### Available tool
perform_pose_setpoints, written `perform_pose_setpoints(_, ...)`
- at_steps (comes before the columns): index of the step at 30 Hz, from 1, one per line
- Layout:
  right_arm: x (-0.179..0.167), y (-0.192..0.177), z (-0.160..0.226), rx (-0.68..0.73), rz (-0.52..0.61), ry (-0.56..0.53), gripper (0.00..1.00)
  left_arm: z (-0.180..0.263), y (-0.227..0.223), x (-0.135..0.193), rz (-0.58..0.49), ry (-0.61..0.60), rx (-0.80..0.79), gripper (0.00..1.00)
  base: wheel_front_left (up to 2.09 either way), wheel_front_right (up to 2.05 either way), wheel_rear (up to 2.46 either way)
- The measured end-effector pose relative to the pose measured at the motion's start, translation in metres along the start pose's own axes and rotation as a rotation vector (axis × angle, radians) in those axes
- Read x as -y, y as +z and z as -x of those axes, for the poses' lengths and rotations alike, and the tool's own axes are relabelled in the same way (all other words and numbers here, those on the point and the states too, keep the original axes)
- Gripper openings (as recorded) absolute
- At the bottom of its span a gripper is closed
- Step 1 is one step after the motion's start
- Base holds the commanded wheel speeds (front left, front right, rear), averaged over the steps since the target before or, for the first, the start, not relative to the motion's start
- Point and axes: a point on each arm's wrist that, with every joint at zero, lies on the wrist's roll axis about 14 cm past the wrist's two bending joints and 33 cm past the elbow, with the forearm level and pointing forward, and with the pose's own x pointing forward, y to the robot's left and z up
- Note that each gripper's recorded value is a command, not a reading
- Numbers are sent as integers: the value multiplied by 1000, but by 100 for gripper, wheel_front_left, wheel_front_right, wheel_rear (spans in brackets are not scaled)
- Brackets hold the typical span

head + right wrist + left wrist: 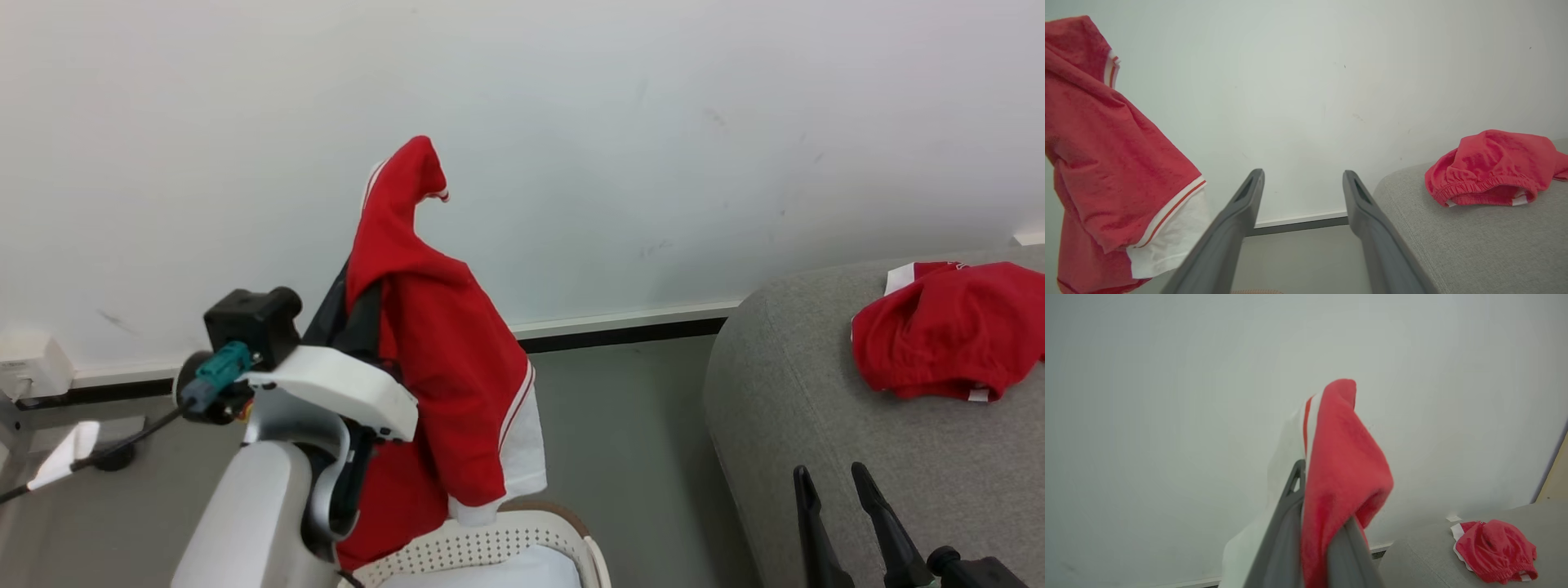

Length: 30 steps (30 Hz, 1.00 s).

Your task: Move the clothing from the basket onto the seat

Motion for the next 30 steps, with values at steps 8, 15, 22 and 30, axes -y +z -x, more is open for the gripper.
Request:
perform_pose_setpoints(8,-4,-2,3,-6,8,12,100,1,22,20,10,-58,32,0,0,0,0)
perform_pose_setpoints(15,-44,-10,-2,-29,64,143,100,5,15,34,41,-95,9,0,0,0,0)
perform_pose_setpoints(22,-98,-5,-17,-12,104,339,100,6,12,51,62,-130,4,0,0,0,0)
perform_pose_setpoints(30,-147,-10,-37,-24,163,514,100,9,2,70,87,-178,-29,0,0,0,0)
